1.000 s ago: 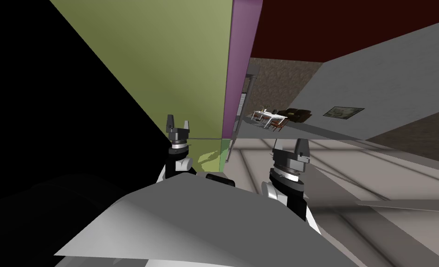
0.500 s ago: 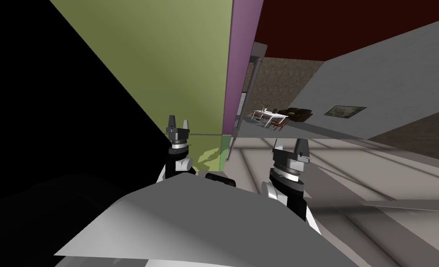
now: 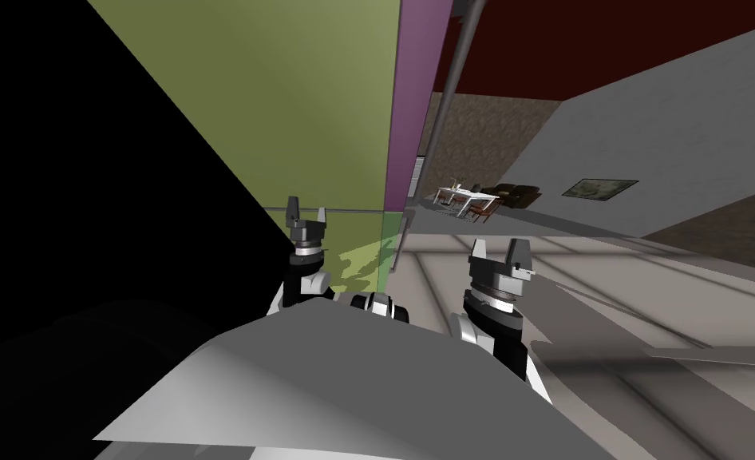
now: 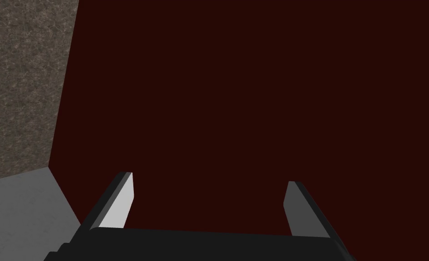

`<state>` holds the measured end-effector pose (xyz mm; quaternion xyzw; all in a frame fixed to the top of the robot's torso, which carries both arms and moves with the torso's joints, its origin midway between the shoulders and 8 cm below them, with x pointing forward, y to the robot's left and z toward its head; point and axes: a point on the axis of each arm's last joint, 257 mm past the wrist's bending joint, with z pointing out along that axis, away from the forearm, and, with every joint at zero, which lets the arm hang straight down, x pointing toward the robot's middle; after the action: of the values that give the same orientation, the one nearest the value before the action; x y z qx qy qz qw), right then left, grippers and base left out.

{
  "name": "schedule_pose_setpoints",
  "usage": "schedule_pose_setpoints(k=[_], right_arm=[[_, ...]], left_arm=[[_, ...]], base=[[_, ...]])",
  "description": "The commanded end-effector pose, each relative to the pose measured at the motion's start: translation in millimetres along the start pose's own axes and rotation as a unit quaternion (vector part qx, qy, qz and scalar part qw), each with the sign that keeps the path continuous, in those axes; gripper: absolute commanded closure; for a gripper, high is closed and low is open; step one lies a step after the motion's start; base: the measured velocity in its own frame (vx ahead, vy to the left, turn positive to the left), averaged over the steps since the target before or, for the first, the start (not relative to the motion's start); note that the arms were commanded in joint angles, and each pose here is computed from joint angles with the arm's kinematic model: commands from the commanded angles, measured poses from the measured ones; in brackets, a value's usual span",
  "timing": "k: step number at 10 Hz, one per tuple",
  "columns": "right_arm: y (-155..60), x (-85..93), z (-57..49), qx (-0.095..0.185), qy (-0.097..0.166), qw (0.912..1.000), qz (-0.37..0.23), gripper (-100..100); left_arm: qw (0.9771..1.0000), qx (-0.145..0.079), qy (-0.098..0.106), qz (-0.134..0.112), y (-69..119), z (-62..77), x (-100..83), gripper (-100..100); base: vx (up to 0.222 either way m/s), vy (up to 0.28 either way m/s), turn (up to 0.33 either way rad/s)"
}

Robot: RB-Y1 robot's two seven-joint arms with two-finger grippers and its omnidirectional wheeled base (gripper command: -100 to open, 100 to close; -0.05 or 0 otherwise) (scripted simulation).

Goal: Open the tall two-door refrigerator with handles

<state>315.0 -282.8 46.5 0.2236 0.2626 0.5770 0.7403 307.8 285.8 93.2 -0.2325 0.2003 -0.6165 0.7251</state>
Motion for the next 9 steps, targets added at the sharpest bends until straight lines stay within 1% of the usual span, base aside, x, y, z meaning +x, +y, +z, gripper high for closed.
schedule_pose_setpoints(k=[1,3,5,6,7,8,9], right_arm=[[-0.1,0.0,0.0,0.0,0.0,1.0,0.0,0],[-0.1,0.0,0.0,0.0,0.0,1.0,0.0,0],[-0.1,0.0,0.0,0.0,0.0,1.0,0.0,0],[-0.1,0.0,0.0,0.0,0.0,1.0,0.0,0],[-0.1,0.0,0.0,0.0,0.0,1.0,0.0,0],[-0.1,0.0,0.0,0.0,0.0,1.0,0.0,0],[-0.1,0.0,0.0,0.0,0.0,1.0,0.0,0]], left_arm=[[0.9996,-0.007,0.028,0.005,4.3,2.8,8.5,-100],[0.9984,-0.018,0.053,0.009,10.3,8.8,15.8,-100],[0.9972,-0.031,0.067,0.012,16.5,16.8,20.2,-100],[0.9971,-0.033,0.067,0.012,17.9,16.7,20.1,-100],[0.9965,-0.042,0.071,0.013,22.0,21.2,21.4,-100],[0.9962,-0.043,0.075,0.013,22.3,26.4,22.9,-100],[0.9959,-0.051,0.074,0.014,26.3,26.1,22.5,-100]], base=[[0.005,-0.029,0.011],[0.017,-0.034,0.04],[0.015,-0.071,0.063],[0.002,-0.056,0.027],[0.0,-0.051,0.058],[0.012,-0.08,0.086],[0.016,-0.065,0.038]])
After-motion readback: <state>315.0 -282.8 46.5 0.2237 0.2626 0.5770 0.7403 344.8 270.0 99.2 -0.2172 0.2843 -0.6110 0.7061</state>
